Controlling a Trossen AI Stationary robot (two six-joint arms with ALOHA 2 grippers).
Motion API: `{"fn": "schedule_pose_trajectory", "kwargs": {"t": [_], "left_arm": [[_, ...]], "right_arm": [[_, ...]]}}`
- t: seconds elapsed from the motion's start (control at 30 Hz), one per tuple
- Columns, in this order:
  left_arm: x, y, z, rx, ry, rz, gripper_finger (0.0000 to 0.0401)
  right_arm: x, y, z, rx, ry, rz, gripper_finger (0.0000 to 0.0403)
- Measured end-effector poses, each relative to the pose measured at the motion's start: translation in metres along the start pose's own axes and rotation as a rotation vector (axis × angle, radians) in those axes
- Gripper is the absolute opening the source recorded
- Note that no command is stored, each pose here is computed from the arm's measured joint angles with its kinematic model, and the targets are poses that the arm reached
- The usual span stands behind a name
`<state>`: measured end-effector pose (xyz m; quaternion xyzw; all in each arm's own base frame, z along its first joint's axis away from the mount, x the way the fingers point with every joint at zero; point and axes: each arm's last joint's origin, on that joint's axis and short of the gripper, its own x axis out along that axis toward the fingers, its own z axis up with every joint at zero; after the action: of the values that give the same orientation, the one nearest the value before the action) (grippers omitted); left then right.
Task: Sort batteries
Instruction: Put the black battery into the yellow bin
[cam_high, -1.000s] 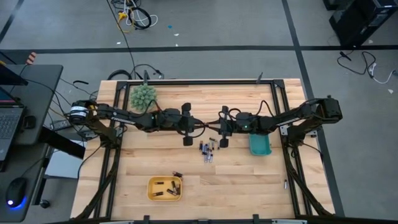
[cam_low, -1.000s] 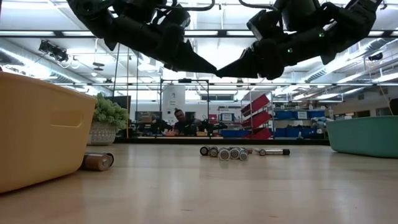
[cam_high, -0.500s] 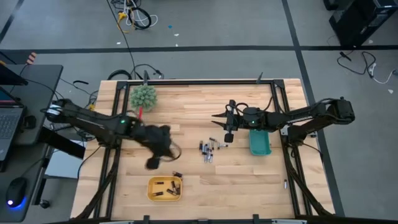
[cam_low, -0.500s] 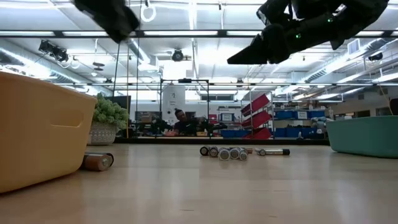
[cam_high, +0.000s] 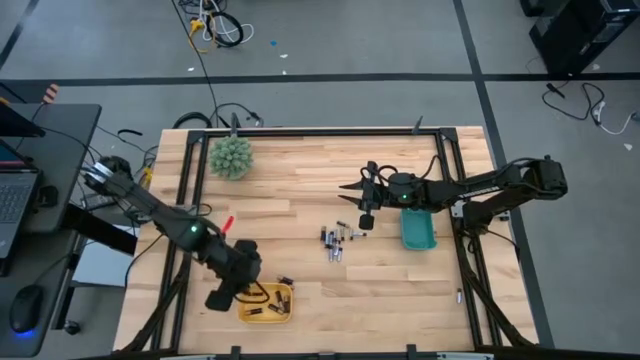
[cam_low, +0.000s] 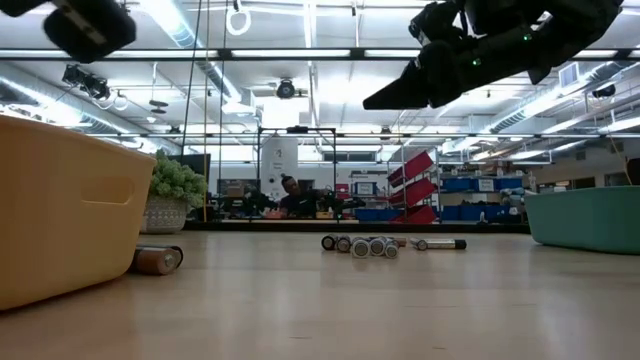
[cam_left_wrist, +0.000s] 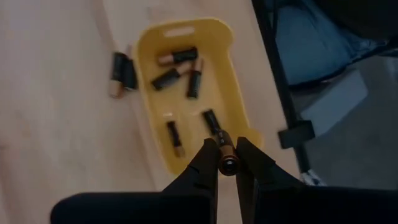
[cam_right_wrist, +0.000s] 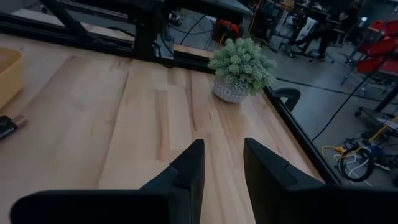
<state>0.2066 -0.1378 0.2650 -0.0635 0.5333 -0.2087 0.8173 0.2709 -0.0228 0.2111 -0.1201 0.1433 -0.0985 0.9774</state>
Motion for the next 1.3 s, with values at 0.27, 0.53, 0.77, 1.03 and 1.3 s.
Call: {"fn": "schedule_pose_trajectory", "kwargs": {"t": [0.27, 0.53, 0.77, 1.03, 1.3], "left_arm": [[0.029, -0.008, -0.003, -0.002, 0.113, 0.015, 0.002], [0.051, -0.002, -0.002, -0.054, 0.142, 0.131, 0.0021], [0.057, 0.0, -0.002, -0.12, 0.141, 0.181, 0.0049], [0.057, 0.0, -0.002, -0.185, 0.135, 0.185, 0.0076], [0.056, 0.001, -0.002, -0.135, 0.141, 0.171, 0.0078]], "right_arm": [[0.0, 0.0, 0.001, 0.014, -0.006, 0.001, 0.0096], [0.0, 0.0, 0.0, 0.024, -0.001, 0.003, 0.0097], [0.0, 0.0, 0.0, 0.023, 0.0, 0.004, 0.0099], [0.0, 0.001, 0.0, 0.022, 0.001, 0.004, 0.0097], [-0.001, 0.004, 0.001, 0.019, -0.002, 0.016, 0.0097]]}}
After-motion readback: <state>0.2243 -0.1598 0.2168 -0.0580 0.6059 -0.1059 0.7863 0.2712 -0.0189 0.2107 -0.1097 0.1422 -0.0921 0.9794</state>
